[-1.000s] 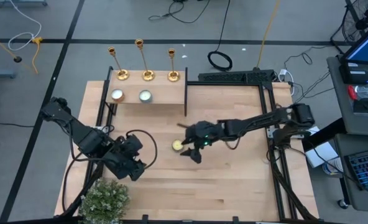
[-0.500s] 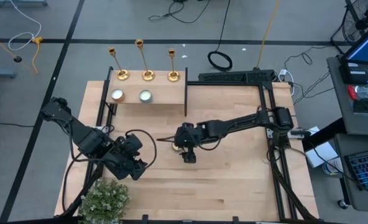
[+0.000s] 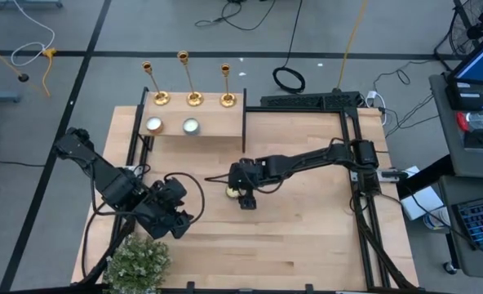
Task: Pick & Place candle stick holders
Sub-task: Put the white scented candle on the shelf
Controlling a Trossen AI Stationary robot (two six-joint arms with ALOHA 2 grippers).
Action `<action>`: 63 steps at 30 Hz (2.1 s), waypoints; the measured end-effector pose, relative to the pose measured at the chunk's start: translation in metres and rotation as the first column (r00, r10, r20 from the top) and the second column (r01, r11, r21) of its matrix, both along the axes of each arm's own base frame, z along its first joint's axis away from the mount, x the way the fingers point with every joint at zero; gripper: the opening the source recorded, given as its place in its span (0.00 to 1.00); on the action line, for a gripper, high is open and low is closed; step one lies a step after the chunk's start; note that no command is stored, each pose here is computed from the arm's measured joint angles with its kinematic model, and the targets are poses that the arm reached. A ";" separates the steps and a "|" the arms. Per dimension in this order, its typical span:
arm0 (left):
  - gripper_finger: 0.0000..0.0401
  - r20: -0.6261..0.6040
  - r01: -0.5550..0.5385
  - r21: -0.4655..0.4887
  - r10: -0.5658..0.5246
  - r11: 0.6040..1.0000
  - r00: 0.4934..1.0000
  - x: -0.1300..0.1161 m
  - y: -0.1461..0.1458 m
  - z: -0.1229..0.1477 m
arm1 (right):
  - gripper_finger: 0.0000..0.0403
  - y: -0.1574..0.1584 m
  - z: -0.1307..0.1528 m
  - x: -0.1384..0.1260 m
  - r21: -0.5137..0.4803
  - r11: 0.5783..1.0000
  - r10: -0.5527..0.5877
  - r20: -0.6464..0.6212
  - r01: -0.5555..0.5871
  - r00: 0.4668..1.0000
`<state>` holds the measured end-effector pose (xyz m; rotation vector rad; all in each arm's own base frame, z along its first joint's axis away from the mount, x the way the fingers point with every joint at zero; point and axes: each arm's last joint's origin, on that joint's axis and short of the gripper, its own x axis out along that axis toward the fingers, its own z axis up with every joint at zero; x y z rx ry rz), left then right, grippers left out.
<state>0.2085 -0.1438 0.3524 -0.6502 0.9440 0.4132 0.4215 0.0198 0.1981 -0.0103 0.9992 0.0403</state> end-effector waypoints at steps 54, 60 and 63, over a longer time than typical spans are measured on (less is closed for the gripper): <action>0.71 0.037 -0.002 -0.023 0.003 1.000 0.999 0.005 0.000 0.002 | 0.88 0.011 -0.057 0.022 0.112 0.992 -0.063 -0.019 0.064 0.998; 0.71 0.036 0.004 -0.019 -0.003 1.000 0.999 0.005 0.000 0.002 | 0.88 0.007 -0.058 0.022 0.135 0.985 -0.106 -0.029 0.109 0.994; 0.71 0.036 0.008 -0.016 -0.007 1.000 0.999 0.005 0.000 0.002 | 0.86 0.006 -0.058 0.022 0.138 0.983 -0.118 -0.035 0.122 0.992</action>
